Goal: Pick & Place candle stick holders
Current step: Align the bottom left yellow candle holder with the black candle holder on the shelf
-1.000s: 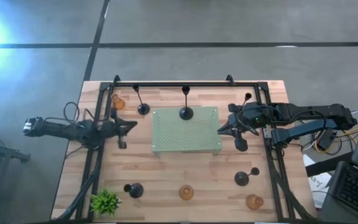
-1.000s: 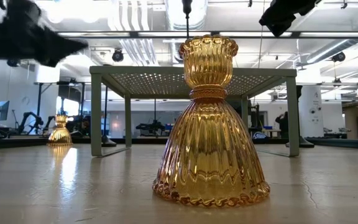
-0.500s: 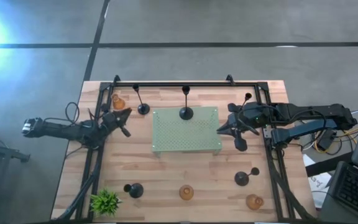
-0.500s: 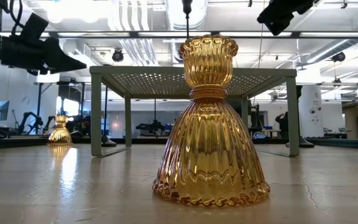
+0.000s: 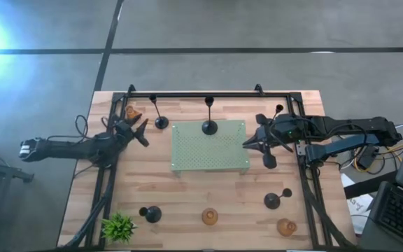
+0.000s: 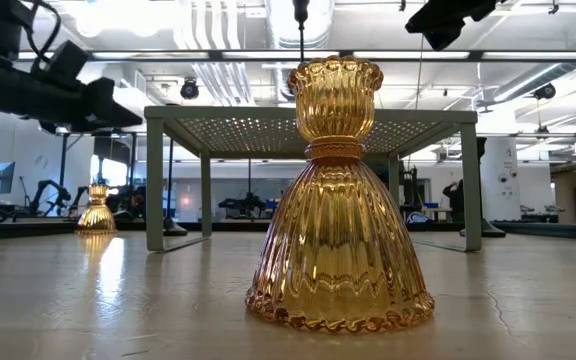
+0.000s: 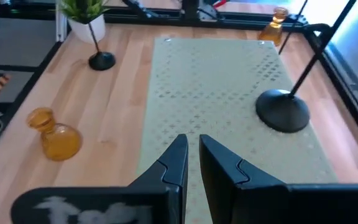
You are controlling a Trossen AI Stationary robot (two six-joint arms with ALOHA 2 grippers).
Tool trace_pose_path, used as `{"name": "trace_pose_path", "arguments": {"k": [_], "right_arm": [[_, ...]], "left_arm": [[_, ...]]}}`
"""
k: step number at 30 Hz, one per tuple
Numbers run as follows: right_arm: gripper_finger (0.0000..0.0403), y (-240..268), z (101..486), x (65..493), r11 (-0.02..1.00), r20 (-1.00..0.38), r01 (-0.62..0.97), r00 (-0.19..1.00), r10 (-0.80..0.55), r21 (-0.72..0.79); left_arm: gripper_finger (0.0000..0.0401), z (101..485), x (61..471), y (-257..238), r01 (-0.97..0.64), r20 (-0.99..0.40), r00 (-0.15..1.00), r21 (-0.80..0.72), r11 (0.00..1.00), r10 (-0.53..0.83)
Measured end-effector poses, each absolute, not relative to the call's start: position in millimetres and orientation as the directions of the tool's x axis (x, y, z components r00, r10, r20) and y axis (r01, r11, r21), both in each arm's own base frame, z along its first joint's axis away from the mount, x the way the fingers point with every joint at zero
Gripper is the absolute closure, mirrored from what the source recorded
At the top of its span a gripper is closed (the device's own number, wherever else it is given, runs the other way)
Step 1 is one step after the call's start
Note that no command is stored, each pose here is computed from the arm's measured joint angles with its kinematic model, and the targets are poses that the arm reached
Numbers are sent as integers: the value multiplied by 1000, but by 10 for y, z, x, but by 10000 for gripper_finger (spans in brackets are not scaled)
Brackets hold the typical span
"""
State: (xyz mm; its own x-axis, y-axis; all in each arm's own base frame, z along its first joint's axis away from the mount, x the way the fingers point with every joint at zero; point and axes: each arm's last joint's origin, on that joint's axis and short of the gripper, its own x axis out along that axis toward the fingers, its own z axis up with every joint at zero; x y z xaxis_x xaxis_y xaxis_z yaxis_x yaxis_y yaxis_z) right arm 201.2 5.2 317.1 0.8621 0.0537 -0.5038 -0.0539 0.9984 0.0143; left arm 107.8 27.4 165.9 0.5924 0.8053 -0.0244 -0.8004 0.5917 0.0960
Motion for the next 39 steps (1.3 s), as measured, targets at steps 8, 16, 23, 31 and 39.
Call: {"name": "trace_pose_path", "arguments": {"k": [8, 16, 23, 31, 39], "right_arm": [[369, 49, 3186, 2021, 999, -488, -41, 872, 41, 12], [372, 249, 3015, 2098, 967, -444, -216, 859, 254, 135], [393, 422, 2835, 2272, 972, -460, -229, 858, 231, 60], [394, 638, 2819, 2629, 936, -462, -340, 819, 341, 87], [394, 1015, 2792, 2881, 890, -511, -406, 731, 452, 205]], "left_arm": [[229, 1656, 1123, 381, -820, -26, 569, 56, 569, 822], [229, 1678, 1129, 383, -813, -10, 582, 18, 582, 813], [229, 1691, 1129, 383, -813, 1, 582, -3, 582, 813], [229, 1690, 1129, 383, -813, 0, 582, -4, 582, 813], [229, 1688, 1129, 383, -813, -1, 582, -7, 582, 813]]}}
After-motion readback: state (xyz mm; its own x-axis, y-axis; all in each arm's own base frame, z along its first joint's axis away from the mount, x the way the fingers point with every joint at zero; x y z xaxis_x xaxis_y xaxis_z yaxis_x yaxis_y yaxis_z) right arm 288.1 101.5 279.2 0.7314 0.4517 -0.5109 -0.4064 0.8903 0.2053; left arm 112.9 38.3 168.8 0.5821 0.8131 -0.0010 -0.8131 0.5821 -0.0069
